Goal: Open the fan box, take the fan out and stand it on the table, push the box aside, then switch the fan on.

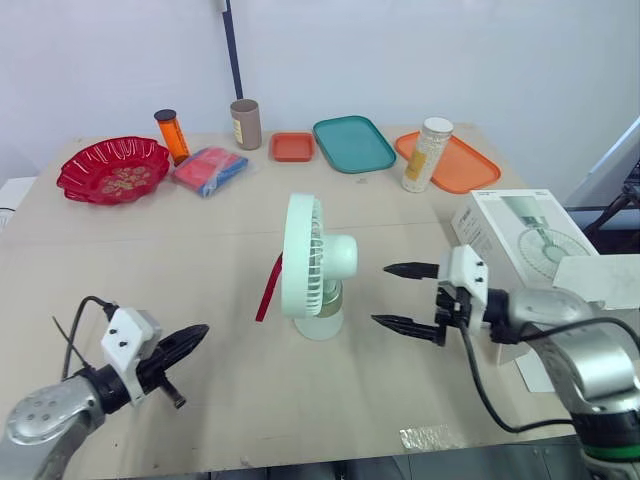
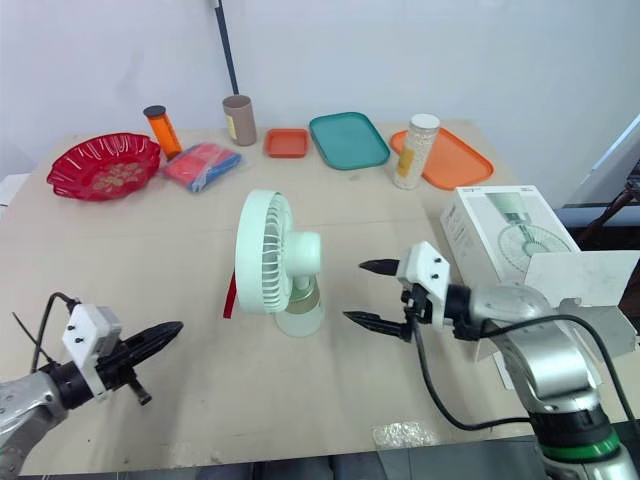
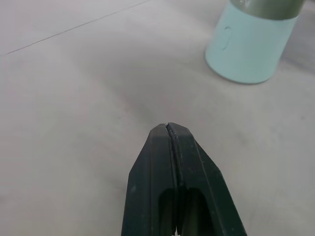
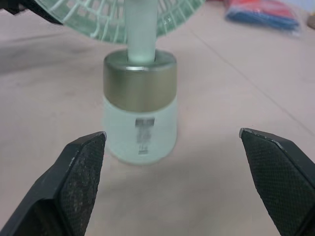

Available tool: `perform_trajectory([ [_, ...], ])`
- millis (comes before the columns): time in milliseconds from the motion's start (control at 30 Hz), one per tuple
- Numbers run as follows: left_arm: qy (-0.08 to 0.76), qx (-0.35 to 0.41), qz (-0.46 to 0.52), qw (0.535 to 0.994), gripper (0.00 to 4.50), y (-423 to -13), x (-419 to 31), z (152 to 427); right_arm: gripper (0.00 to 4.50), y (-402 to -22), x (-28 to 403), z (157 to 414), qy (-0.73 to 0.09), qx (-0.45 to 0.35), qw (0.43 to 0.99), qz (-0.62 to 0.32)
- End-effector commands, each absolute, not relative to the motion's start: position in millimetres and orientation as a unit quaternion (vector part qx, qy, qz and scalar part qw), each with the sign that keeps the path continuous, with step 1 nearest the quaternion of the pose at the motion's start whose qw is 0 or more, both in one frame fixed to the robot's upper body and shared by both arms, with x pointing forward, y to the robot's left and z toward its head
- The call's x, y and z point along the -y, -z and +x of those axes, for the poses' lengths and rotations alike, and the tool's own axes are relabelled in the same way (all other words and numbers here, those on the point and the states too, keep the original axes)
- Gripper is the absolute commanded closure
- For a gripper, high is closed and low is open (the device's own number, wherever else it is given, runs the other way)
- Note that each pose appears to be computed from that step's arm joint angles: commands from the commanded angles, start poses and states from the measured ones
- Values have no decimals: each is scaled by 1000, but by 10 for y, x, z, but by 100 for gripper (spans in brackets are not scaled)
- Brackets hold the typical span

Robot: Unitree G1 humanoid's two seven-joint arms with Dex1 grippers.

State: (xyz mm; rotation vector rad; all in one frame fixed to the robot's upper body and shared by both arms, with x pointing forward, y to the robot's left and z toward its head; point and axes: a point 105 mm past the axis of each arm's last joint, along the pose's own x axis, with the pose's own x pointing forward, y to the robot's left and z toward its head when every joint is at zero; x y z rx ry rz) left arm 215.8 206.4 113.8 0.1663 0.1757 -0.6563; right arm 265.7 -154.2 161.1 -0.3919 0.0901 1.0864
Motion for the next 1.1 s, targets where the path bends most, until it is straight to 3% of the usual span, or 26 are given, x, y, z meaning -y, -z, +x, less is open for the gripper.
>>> perform_trajectory([
  [33, 331, -73, 103, 935, 450, -1297, -2087, 2106, 5, -1775, 1586, 2518, -491, -21, 848, -199],
  [500, 323, -98, 115, 934, 450, -1275, -2197, 1940, 5, -1777, 1910, 2253, -393, -22, 891, -228],
  [1100, 340, -77, 126, 929, 450, -1273, -2122, 1898, 5, -1761, 2025, 2238, -383, -25, 892, -239],
])
